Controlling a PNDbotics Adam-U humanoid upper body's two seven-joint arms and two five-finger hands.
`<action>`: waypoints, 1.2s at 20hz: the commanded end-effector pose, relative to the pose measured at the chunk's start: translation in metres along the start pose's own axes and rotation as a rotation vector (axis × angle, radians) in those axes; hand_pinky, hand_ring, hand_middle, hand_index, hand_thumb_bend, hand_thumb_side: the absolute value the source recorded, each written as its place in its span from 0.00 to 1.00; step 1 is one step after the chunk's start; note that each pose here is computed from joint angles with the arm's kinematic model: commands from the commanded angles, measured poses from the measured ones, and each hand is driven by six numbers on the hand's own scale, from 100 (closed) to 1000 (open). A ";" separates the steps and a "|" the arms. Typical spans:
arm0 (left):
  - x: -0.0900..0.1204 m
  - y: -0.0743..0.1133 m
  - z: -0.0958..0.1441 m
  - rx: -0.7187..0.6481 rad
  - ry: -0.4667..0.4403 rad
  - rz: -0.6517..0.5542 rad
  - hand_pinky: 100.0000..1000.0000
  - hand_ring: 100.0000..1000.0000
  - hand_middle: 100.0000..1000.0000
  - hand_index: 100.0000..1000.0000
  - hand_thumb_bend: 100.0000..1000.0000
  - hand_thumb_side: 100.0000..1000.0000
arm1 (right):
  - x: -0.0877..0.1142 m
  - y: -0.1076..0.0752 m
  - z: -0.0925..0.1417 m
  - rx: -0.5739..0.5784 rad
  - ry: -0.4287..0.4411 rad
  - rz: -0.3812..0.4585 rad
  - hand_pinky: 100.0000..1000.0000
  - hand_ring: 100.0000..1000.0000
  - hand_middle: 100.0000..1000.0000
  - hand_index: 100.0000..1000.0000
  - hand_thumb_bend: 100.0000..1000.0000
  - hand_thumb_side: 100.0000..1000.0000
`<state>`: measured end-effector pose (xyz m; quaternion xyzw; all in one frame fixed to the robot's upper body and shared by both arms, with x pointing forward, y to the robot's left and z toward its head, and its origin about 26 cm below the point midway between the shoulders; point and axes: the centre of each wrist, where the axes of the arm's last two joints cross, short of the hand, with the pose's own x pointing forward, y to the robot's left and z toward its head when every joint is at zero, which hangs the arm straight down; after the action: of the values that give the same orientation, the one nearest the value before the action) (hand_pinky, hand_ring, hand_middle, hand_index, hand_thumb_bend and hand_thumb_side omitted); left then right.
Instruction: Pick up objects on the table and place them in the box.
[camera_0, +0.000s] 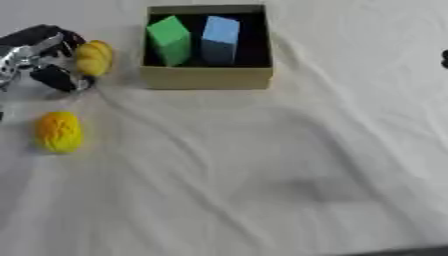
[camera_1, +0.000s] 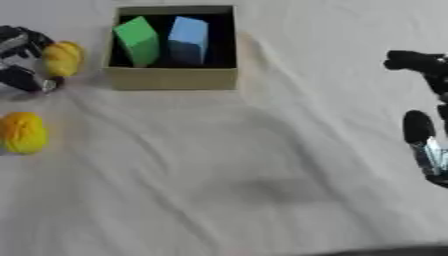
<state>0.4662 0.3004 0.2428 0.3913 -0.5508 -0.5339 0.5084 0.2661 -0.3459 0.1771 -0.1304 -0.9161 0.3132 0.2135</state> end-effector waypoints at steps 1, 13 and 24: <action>0.000 0.013 0.003 0.053 0.011 0.009 0.71 0.67 0.57 0.75 0.09 0.14 | 0.003 -0.004 -0.003 0.010 -0.010 0.017 0.95 0.88 0.75 0.86 0.00 0.60; 0.006 0.027 0.007 -0.057 -0.022 -0.009 0.76 0.74 0.69 0.88 0.28 0.36 | 0.003 -0.002 0.000 0.018 0.012 0.019 0.95 0.88 0.75 0.86 0.00 0.61; 0.016 0.043 0.004 -0.050 -0.027 -0.032 0.77 0.76 0.70 0.89 0.34 0.40 | 0.003 0.000 0.002 0.030 0.022 0.015 0.95 0.89 0.75 0.86 0.00 0.61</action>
<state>0.4659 0.2884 0.2704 0.3650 -0.5307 -0.5689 0.5114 0.2638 -0.3454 0.1707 -0.1338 -0.9096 0.3182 0.2310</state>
